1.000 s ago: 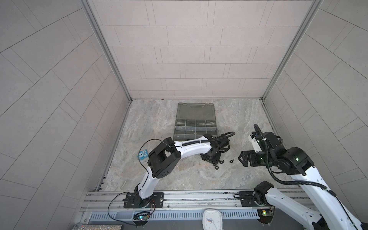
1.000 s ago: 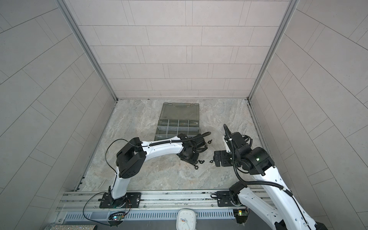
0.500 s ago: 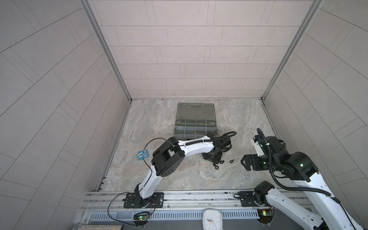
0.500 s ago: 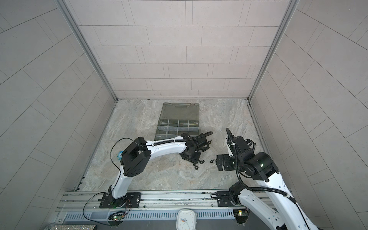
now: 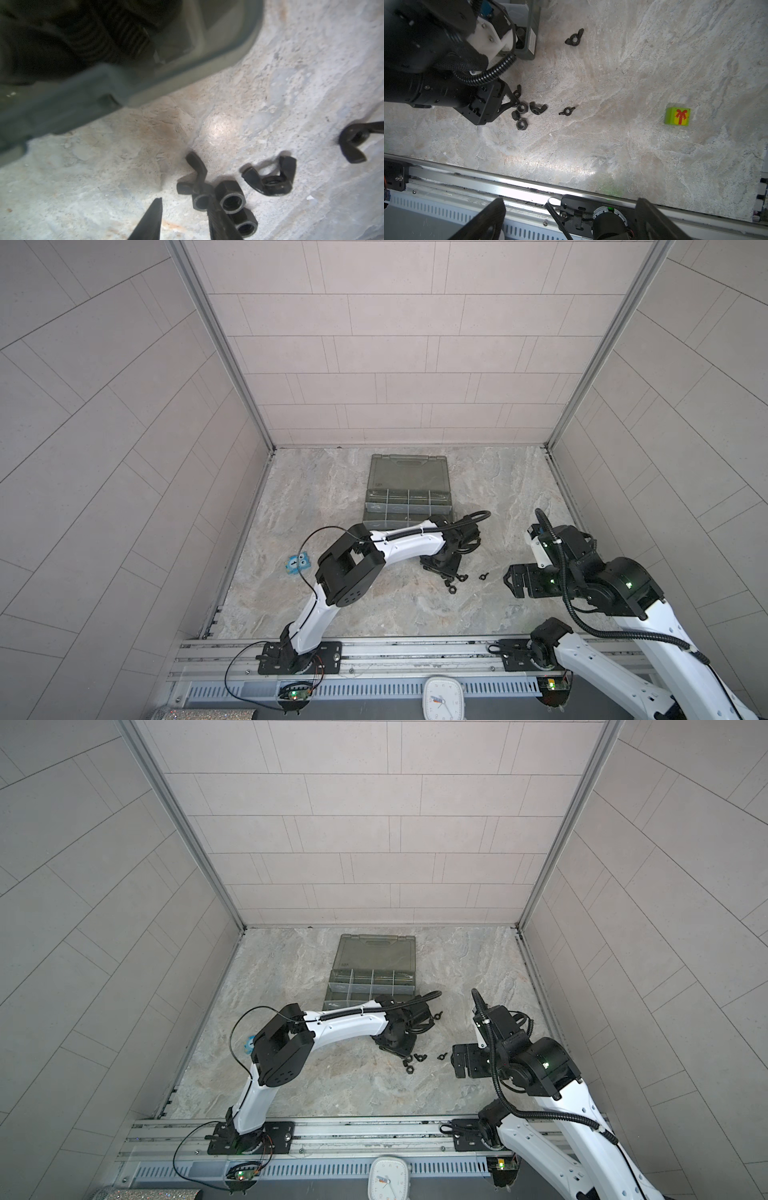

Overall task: Sort the screws and nuts into containers
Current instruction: Move the nut to the center of the table.

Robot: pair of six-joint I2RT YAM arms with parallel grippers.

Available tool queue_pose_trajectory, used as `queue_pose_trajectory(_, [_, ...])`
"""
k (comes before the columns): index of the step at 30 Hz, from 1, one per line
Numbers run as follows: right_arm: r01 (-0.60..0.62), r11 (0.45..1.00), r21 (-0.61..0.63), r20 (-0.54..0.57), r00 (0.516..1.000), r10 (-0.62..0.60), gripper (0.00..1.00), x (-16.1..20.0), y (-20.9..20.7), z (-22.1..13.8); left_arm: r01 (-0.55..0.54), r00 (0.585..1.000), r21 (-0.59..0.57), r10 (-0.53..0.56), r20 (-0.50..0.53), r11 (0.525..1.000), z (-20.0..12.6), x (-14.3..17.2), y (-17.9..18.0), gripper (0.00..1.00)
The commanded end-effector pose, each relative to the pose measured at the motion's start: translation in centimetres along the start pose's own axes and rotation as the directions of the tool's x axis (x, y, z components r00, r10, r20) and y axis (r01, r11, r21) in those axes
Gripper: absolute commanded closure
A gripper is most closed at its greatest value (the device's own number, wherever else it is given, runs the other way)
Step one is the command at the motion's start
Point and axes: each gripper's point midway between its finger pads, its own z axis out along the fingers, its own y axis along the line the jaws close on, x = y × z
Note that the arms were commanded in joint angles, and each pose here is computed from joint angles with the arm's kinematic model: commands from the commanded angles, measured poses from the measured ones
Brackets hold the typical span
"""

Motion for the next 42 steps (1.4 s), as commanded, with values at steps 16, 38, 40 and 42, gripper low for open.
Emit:
queue_pose_trajectory(16, [0.012,0.999,0.036,-0.038,0.999,-0.010,0.01,0.6,-0.6,0.6,0.036,0.999,-0.015,-0.036,0.010,0.999,-0.7,0.2,1.7,0.59])
queue_pose_trajectory(38, [0.013,0.999,0.035,-0.028,1.000,-0.012,0.01,1.1,-0.9,0.1,0.028,0.998,0.033,-0.030,0.046,0.999,-3.6,-1.0,-0.5,0.59])
queue_pose_trajectory(40, [0.013,0.999,0.034,-0.025,1.000,-0.012,0.01,1.1,-0.9,0.1,0.026,0.999,0.036,-0.028,0.035,0.999,-3.2,-0.8,-0.9,0.59])
queue_pose_trajectory(42, [0.012,0.999,0.033,-0.022,1.000,-0.011,0.01,1.1,-0.9,0.0,0.024,0.999,0.037,-0.025,0.028,0.999,-2.9,-0.7,-1.3,0.59])
